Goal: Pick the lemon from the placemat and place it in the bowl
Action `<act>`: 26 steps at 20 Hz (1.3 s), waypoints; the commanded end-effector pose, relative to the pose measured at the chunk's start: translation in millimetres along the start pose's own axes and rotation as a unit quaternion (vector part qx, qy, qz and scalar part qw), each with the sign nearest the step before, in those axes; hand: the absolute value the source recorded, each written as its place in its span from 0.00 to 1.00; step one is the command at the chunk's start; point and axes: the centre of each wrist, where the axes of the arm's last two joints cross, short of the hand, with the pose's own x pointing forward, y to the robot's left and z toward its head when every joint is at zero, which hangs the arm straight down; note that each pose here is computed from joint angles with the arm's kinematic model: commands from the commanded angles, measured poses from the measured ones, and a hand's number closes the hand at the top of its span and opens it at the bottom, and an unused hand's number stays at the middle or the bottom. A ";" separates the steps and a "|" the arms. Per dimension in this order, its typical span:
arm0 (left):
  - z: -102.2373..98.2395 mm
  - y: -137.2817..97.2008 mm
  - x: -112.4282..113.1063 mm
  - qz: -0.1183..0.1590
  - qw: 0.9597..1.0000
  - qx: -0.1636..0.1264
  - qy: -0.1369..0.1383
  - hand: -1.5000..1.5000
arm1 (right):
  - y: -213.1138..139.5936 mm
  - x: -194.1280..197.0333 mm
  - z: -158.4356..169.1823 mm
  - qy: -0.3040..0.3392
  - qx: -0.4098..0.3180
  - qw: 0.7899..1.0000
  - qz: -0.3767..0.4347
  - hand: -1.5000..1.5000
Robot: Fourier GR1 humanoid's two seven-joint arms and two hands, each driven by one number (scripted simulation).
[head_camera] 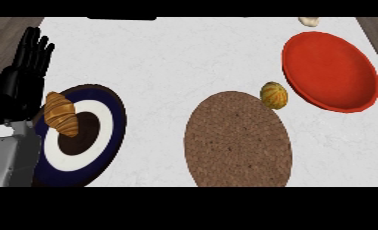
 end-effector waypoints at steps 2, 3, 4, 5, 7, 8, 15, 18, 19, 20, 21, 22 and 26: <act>-0.6 7.3 -3.9 -0.007 1.000 -0.005 0.002 0.50 | 22.0 23.9 -35.4 -0.039 0.070 0.997 -0.025 1.00; -6.4 5.9 4.5 -0.005 1.000 -0.005 -0.003 0.50 | 12.4 45.4 -48.1 -0.040 0.083 0.996 -0.018 1.00; -7.4 30.3 2.1 -0.004 1.000 0.000 0.001 0.50 | 27.8 45.3 -51.6 -0.048 0.093 0.994 -0.019 1.00; -5.7 -4.6 5.2 -0.003 1.000 0.000 0.003 0.50 | 49.3 52.0 -66.4 -0.044 0.104 0.993 -0.015 1.00; -7.3 1.5 7.6 -0.004 1.000 -0.001 0.000 0.50 | 67.9 65.2 -82.4 -0.043 0.118 0.992 -0.013 1.00; 5.4 5.6 -8.9 -0.005 1.000 0.006 0.002 0.50 | 84.4 64.1 -83.7 -0.037 0.127 0.991 -0.031 1.00; -2.8 14.8 0.1 0.000 1.000 0.007 0.003 0.50 | 145.6 86.7 -104.7 -0.027 0.156 0.987 -0.019 1.00; 1.3 9.2 -12.2 0.002 1.000 0.008 -0.005 0.50 | 197.2 81.8 -105.8 -0.015 0.151 0.988 0.001 1.00; -5.5 -8.7 2.5 -0.005 1.000 0.006 -0.003 0.50 | 194.2 72.9 -106.8 -0.007 0.140 0.990 0.031 1.00; -5.2 3.8 -3.4 0.003 1.000 0.007 0.001 0.50 | 210.4 75.0 -109.0 -0.001 0.147 0.988 0.035 1.00; 2.9 14.3 -3.1 -0.006 1.000 -0.005 0.001 0.50 | 222.7 72.8 -105.9 0.008 0.138 0.989 0.045 1.00; 1.1 10.5 8.5 -0.009 1.000 0.016 0.000 0.50 | 230.3 79.9 -102.5 0.017 0.157 0.986 0.051 1.00; -0.7 7.7 7.7 -0.004 1.000 0.006 0.006 0.50 | 265.6 60.2 -108.2 0.092 0.142 0.986 -0.002 0.00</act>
